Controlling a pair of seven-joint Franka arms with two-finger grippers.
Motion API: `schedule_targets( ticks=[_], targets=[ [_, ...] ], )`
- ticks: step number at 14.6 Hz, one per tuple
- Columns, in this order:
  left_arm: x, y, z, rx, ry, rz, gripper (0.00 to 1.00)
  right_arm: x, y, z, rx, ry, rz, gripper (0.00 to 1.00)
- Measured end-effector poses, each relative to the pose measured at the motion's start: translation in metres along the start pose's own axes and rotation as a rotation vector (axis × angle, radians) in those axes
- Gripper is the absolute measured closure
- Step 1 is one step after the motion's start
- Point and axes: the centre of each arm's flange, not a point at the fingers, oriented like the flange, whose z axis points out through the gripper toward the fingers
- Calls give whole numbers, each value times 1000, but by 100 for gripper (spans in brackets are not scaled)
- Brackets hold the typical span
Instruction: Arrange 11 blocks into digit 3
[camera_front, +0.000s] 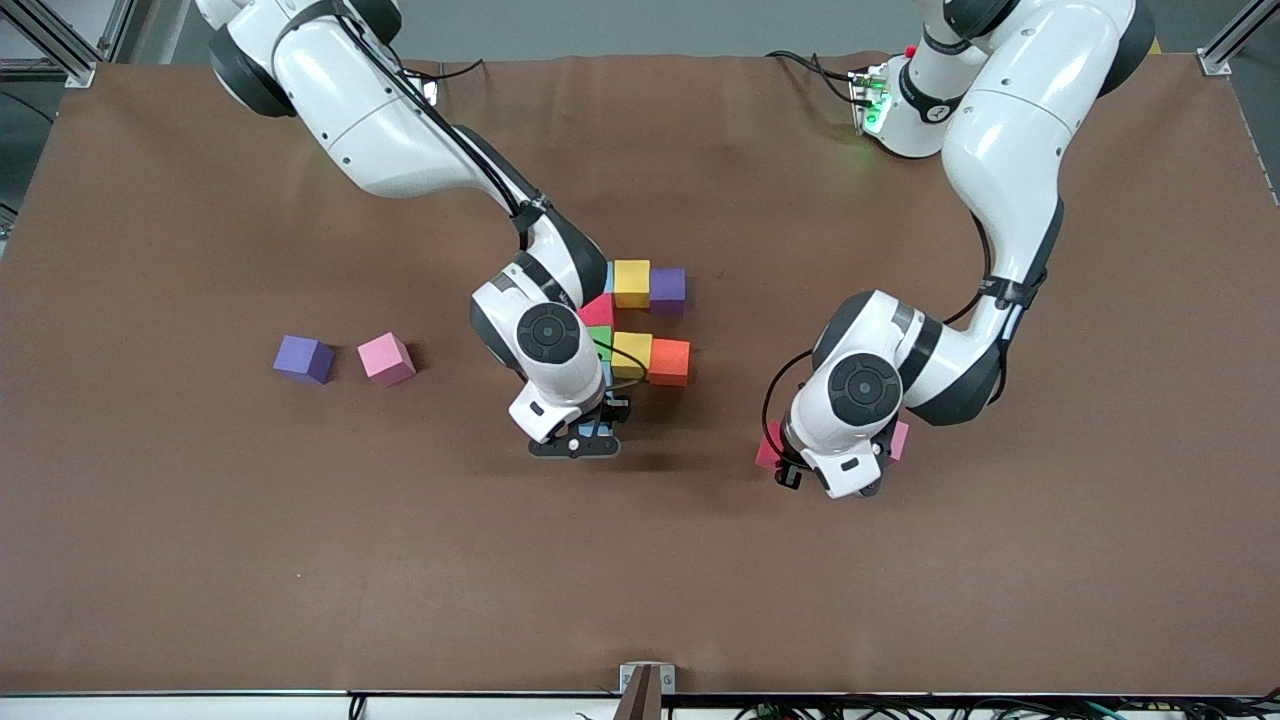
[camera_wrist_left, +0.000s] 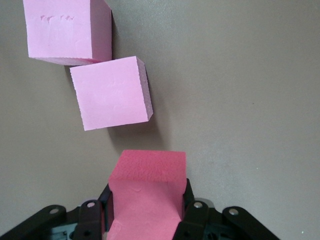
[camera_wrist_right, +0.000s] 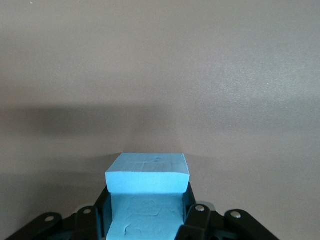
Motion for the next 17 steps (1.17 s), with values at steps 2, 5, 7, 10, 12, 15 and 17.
schedule_targets(
  ticks=[2, 5, 7, 10, 12, 15, 17],
  targets=[
    [0, 0, 1, 3, 0, 0, 47, 0, 0, 0, 0, 0, 0, 44],
    [0, -1, 3, 5, 0, 0, 47, 0, 0, 0, 0, 0, 3, 44],
    [0, -1, 3, 6, 0, 0, 47, 0, 0, 0, 0, 1, 5, 44],
    [0, -1, 3, 6, 0, 0, 47, 0, 0, 0, 0, 1, 17, 44],
    [0, -1, 3, 6, 0, 0, 47, 0, 0, 0, 0, 1, 20, 44],
    [0, -1, 3, 6, 0, 0, 47, 0, 0, 0, 0, 1, 21, 44],
    [0, -1, 3, 6, 0, 0, 47, 0, 0, 0, 1, 1, 21, 44]
  ],
)
